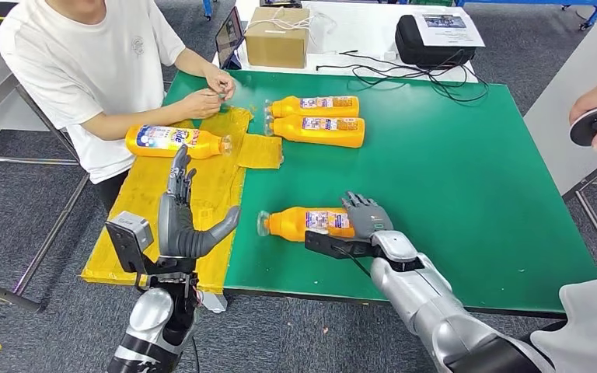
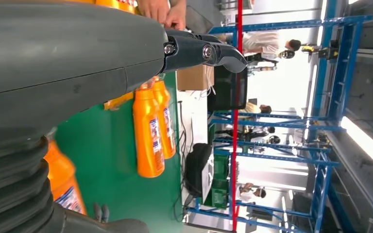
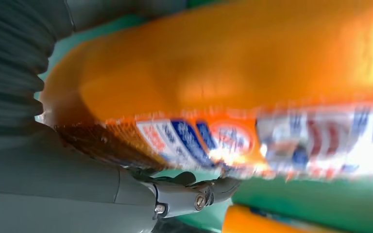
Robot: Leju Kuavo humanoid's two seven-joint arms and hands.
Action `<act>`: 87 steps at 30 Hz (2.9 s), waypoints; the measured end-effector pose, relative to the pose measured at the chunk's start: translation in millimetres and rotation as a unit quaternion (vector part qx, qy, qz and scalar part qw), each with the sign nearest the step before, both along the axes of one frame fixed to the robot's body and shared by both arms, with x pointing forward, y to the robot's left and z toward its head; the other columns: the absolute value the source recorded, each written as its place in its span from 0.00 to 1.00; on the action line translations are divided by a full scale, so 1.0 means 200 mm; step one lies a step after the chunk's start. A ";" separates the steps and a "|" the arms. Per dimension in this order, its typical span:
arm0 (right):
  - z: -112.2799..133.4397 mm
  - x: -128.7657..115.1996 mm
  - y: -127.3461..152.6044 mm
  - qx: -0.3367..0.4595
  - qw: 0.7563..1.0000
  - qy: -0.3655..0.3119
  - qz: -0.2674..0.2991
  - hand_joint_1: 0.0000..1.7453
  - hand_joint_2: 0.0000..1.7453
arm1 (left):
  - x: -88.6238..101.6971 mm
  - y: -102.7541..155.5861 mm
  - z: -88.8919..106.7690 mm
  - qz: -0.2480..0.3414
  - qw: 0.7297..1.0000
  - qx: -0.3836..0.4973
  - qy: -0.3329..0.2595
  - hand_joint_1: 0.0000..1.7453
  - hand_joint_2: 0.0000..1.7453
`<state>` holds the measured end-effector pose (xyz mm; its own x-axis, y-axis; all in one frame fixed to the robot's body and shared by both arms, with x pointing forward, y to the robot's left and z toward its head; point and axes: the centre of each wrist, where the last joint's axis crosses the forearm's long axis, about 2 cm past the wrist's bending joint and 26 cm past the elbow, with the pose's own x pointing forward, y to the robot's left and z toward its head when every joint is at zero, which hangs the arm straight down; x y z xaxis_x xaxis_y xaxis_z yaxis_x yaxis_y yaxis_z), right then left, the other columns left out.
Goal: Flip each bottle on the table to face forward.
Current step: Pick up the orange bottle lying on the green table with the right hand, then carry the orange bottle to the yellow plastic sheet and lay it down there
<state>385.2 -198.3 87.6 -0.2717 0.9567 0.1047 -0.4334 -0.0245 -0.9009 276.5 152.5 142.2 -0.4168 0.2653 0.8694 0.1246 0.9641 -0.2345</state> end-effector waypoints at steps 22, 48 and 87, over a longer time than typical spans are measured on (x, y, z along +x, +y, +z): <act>-0.06 -0.08 0.08 0.306 0.950 0.057 0.015 1.00 1.00 | -0.03 0.00 -0.08 -0.023 0.999 0.004 0.047 0.00 1.00; -0.02 -0.65 0.38 0.607 0.791 -0.060 0.045 1.00 1.00 | -0.51 -0.19 -0.40 -0.178 0.950 -0.184 0.179 0.00 1.00; -0.11 -0.69 0.55 0.531 0.830 0.042 0.167 0.00 0.00 | -0.37 -0.18 -0.35 -0.227 0.927 -0.266 0.132 1.00 1.00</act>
